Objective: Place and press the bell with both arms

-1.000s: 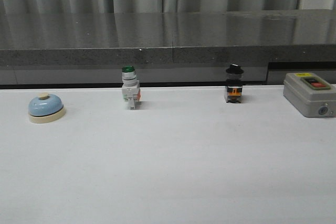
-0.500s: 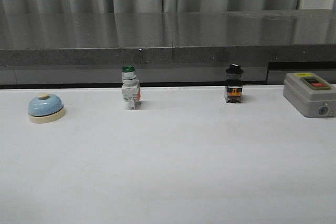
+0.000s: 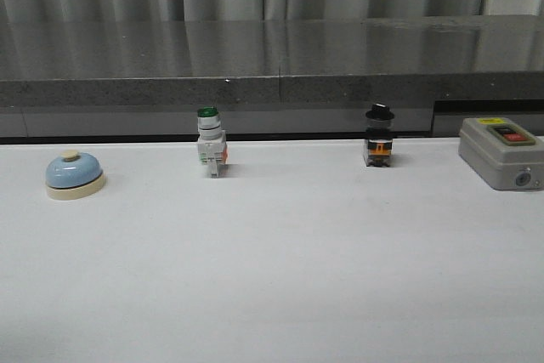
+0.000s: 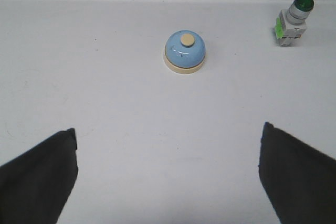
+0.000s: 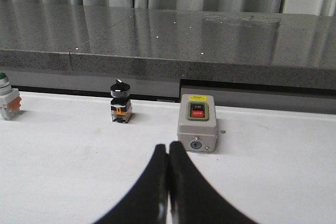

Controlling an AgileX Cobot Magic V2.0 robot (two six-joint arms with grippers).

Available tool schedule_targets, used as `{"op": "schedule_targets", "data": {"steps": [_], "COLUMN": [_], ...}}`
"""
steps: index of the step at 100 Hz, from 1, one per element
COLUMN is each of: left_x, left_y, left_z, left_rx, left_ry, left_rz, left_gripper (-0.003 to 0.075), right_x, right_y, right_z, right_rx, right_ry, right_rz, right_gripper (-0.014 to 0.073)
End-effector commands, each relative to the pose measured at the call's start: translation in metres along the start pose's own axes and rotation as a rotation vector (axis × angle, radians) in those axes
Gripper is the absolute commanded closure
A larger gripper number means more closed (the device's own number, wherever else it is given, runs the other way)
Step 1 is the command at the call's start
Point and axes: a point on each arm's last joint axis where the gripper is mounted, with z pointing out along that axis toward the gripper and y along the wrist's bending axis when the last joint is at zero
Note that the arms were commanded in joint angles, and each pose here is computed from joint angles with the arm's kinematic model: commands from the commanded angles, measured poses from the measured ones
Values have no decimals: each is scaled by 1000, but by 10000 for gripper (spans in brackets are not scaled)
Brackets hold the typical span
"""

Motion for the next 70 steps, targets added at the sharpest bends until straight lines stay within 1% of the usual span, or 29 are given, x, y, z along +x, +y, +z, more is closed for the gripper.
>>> {"op": "schedule_targets", "data": {"steps": [1, 16, 30, 40, 51, 70], "left_x": [-18, -33, -54, -69, -83, -105], "left_y": [-3, -6, -9, -12, -21, -36], "left_z": [-7, -1, 14, 31, 52, 98], "left_rx": [15, 40, 62, 70, 91, 115], "left_ry": [-88, -64, -44, -16, 18, 79], "left_rz": [-20, -20, -30, -20, 8, 50], "left_gripper": [62, 62, 62, 62, 62, 62], "right_x": [-13, -13, -13, -13, -13, -13], "right_y": [-1, -1, -1, -1, -1, -1], "right_z": [-3, -3, -3, -3, -3, -3], "right_rx": [9, 9, 9, 9, 9, 9], "right_ry": [-120, -120, -120, -120, -120, -120], "right_rz": [-3, -3, -3, -3, -3, -3], "right_gripper": [655, 655, 655, 655, 655, 655]}}
